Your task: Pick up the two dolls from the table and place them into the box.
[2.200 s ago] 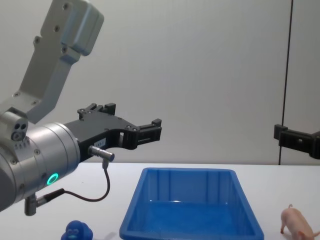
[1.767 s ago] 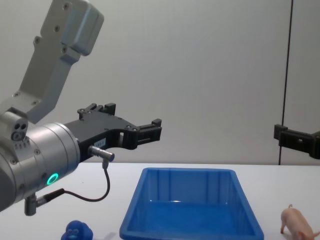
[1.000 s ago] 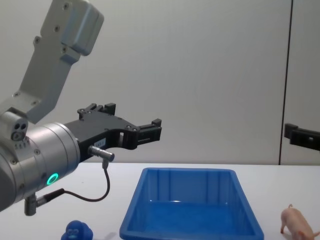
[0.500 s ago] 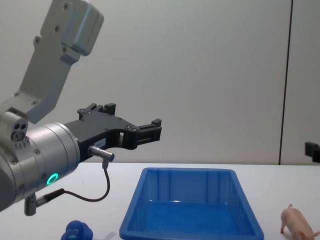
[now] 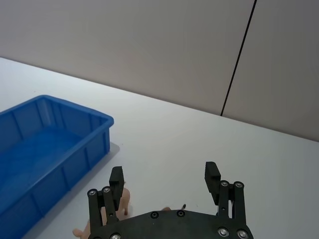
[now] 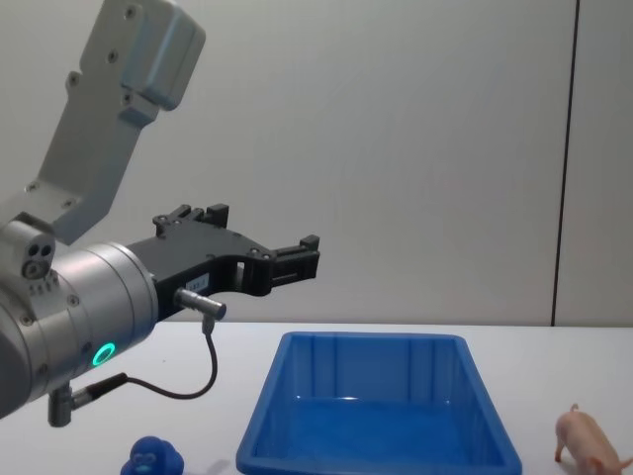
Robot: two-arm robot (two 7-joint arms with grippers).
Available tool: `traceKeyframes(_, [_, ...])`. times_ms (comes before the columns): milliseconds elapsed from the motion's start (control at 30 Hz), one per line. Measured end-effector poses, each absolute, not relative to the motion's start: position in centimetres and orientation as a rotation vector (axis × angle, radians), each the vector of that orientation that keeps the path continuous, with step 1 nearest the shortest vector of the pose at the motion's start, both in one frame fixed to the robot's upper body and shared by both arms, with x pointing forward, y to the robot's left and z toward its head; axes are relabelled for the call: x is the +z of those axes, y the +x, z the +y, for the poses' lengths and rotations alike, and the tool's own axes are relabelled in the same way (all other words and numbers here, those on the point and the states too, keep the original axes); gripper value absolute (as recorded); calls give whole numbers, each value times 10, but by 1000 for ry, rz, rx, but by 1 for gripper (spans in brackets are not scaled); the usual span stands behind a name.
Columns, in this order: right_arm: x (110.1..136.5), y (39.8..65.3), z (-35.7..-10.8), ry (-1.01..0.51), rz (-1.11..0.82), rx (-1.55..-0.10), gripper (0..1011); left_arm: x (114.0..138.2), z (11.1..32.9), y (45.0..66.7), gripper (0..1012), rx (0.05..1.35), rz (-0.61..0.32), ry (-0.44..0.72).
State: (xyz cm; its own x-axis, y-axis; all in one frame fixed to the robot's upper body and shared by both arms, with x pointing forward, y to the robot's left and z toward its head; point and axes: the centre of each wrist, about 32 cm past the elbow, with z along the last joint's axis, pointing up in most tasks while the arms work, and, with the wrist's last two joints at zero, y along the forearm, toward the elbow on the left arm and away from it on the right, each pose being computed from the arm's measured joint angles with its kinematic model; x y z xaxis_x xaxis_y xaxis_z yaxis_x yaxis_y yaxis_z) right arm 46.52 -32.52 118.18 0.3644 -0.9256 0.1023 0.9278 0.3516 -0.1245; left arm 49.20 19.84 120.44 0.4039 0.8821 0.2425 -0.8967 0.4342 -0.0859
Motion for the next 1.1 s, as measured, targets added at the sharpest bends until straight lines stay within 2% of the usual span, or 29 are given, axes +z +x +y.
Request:
traceKeyframes(500, [1173,460,-342,-272,33,-1177,1001,1204,198,492,1002,1124,-268,61])
traceKeyframes(1100, [1161,460,-341,-343,78,-1108,1001,1204,198,492,1002,1124,-268,61])
